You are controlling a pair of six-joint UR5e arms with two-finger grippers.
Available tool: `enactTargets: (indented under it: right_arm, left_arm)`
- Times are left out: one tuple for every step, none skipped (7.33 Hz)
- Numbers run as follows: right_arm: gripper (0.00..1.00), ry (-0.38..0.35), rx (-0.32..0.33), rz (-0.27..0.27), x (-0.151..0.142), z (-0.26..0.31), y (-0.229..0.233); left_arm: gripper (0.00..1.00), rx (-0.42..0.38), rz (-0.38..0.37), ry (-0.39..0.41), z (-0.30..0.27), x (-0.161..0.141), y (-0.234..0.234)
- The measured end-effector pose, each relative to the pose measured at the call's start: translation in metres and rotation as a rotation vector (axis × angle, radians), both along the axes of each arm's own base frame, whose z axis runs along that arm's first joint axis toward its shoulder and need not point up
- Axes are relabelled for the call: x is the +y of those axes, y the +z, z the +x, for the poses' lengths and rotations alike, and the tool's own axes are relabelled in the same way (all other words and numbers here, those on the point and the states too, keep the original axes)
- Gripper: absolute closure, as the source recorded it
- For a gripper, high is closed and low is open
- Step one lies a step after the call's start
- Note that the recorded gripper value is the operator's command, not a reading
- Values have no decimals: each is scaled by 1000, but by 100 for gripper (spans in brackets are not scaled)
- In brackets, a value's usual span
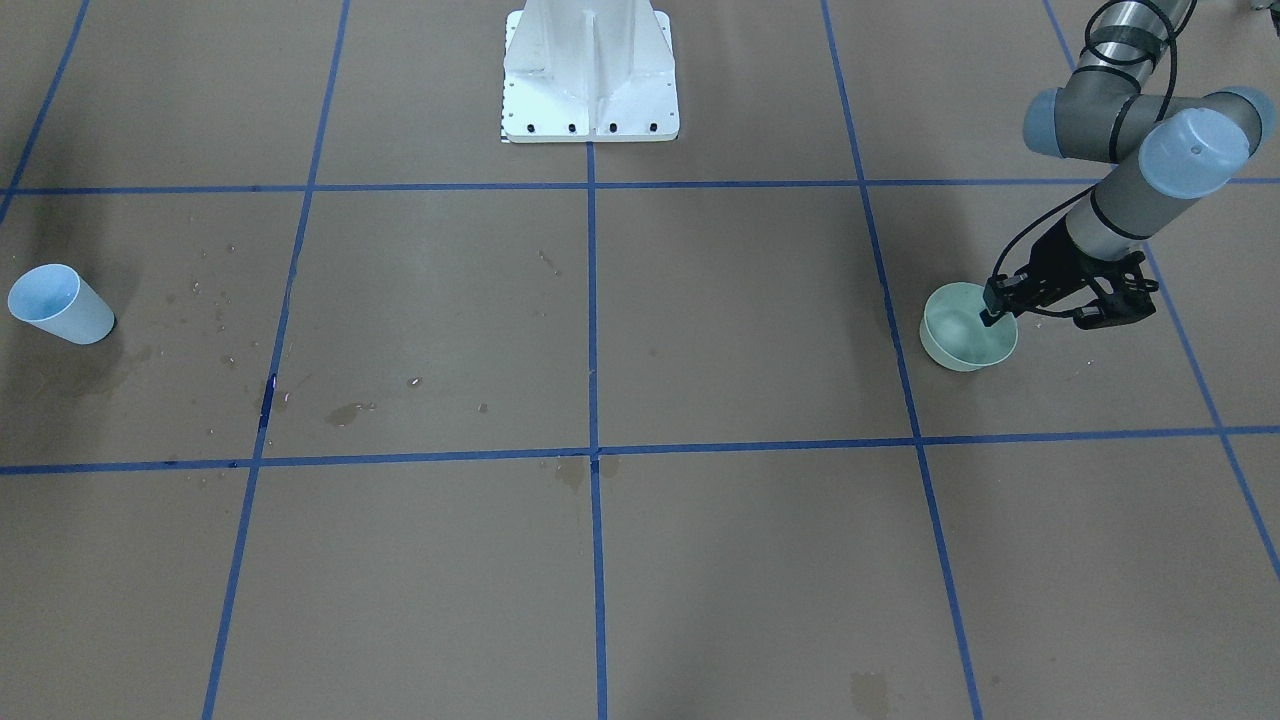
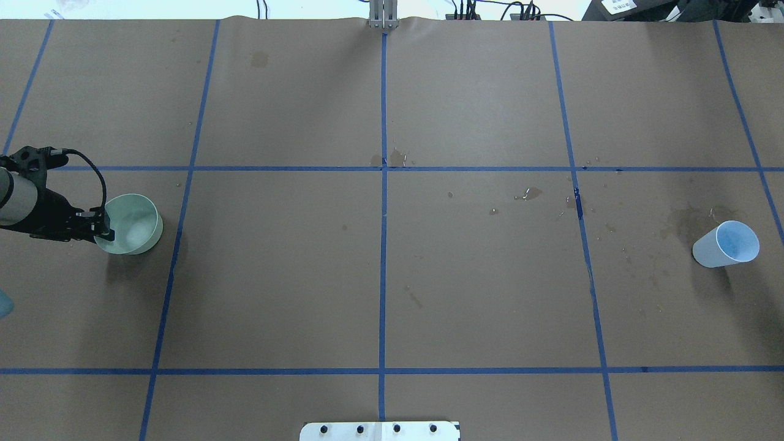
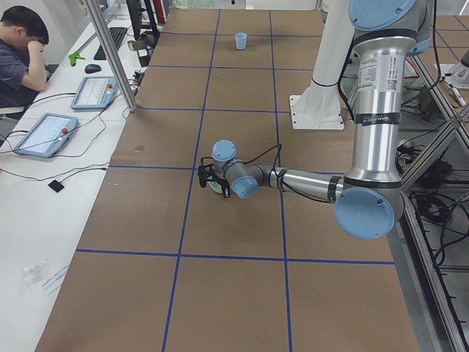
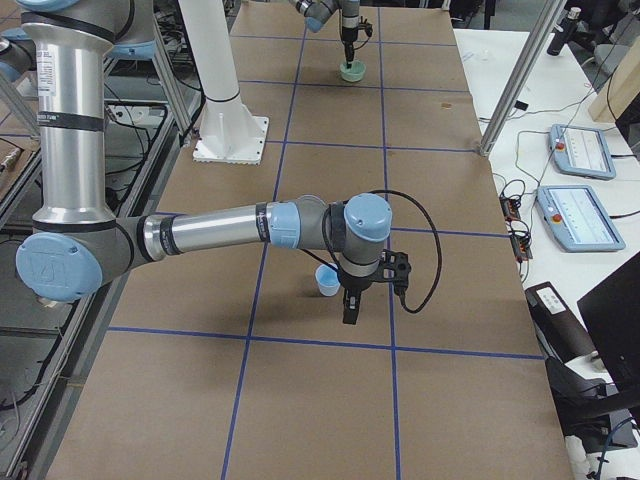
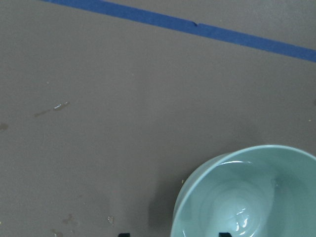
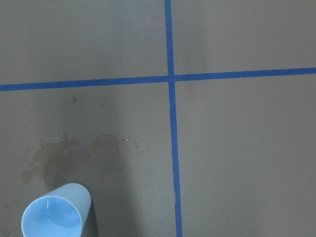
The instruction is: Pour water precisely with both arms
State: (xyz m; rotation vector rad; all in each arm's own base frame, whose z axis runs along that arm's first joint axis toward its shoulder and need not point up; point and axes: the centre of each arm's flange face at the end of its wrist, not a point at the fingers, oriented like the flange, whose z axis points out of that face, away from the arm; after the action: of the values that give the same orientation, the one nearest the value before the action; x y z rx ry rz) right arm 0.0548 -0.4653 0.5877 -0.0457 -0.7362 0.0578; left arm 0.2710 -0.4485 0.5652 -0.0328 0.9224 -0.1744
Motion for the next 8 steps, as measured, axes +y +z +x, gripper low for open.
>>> enactTargets:
  right_arm:
    - [1, 1, 0, 1, 0, 0, -1]
    - [1, 2, 0, 3, 0, 1, -1]
    - [1, 4, 0, 6, 0, 2, -3]
    - [1, 7, 0, 13, 1, 3, -7]
    - [1, 7, 0, 19, 2, 4, -10]
    - [1, 6, -1, 23, 2, 4, -12]
    - [1, 6, -1, 28, 2, 4, -13]
    - [1, 6, 0, 34, 1, 5, -16]
  left_arm:
    - [100, 2, -4, 2, 0, 1, -1]
    - [100, 15, -12, 12, 0, 2, -5]
    - [100, 39, -25, 31, -1, 4, -15]
    - [100, 58, -43, 47, 0, 3, -39]
    - [100, 62, -62, 53, 7, -5, -81]
    - [100, 57, -87, 46, 20, -21, -135]
    - [100, 59, -121, 24, 40, -42, -198]
    - [100, 69, -157, 10, 69, -57, -257]
